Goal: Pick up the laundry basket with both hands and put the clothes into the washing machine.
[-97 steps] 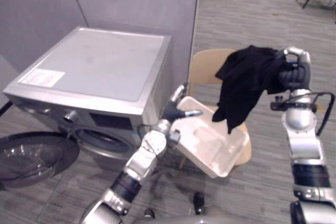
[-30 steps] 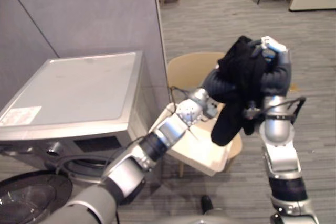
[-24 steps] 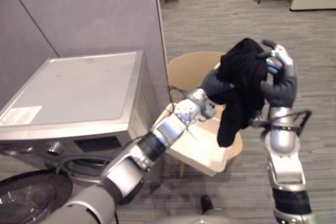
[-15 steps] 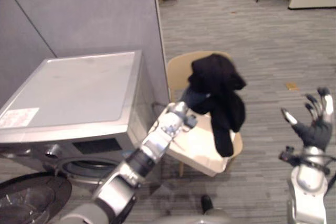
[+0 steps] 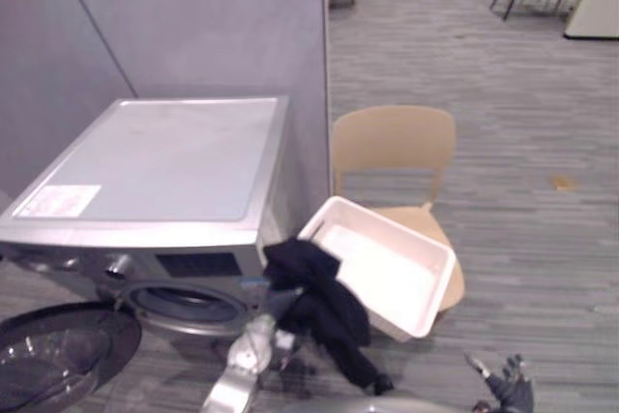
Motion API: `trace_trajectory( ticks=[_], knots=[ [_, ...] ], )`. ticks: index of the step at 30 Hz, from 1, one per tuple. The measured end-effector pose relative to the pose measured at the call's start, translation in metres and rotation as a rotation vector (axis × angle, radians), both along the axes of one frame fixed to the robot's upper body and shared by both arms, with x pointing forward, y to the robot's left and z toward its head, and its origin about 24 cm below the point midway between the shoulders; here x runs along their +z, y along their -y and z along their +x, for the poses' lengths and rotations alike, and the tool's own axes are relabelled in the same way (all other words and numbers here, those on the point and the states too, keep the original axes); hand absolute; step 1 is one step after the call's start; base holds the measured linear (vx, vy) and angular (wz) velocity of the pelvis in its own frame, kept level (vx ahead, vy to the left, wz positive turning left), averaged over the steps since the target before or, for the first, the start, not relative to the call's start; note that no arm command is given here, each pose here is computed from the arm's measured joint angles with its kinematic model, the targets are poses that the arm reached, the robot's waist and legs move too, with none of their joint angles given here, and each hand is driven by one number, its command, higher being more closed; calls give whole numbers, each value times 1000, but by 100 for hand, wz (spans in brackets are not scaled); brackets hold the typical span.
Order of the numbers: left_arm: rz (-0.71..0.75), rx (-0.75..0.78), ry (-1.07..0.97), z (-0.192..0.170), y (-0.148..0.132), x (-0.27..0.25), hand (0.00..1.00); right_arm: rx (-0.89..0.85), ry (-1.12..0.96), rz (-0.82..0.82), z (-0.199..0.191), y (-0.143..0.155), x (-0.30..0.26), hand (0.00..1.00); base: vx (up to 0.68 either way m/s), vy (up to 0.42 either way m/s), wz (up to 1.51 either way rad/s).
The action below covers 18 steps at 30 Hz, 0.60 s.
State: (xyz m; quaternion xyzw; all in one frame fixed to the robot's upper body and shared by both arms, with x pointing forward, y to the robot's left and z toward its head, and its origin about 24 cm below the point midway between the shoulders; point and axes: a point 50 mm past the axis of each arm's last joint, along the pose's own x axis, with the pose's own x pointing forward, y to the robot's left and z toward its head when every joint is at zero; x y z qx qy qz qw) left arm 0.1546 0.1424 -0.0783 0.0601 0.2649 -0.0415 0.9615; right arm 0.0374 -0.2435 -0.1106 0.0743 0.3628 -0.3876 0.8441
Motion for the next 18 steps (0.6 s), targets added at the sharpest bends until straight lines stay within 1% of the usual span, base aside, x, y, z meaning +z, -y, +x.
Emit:
trace_trajectory(
  ticks=[1,2,3,7,9,12,13,14,15,17,18],
  knots=[
    [20,44,-69,-13,-11,-12,100,-35,-55,56,-12,-4,-12,0,76,-22,48],
    [60,108,-185,-35,-26,-30,100,-98,-159,138,-33,-11,-29,0,87,-29,62],
    [81,159,-255,-47,-34,-39,100,-150,-212,184,-46,-15,-36,0,99,-32,53],
    [93,268,-350,-67,-45,-52,100,-211,-293,253,-62,-24,-46,0,64,-11,22],
    [81,311,-392,-74,-45,-58,100,-228,-302,275,-59,-25,-49,0,3,-16,28],
    [83,382,-397,-74,-49,-59,100,-240,-307,297,-55,-28,-52,0,-28,-20,31],
    [77,428,-393,-74,-52,-59,100,-229,-295,305,-48,-30,-52,0,-44,-29,23],
    [74,439,-387,-72,-53,-58,100,-217,-286,308,-42,-31,-53,0,-71,-50,18],
    [62,455,-378,-68,-52,-58,100,-202,-278,311,-37,-32,-53,0,-89,-85,54],
    [23,485,-298,-39,-49,-50,100,-141,-220,313,-4,-33,-53,0,-124,-111,111],
    [16,490,-288,-37,-49,-48,100,-136,-214,312,1,-33,-52,0,-115,-122,120]
  ],
)
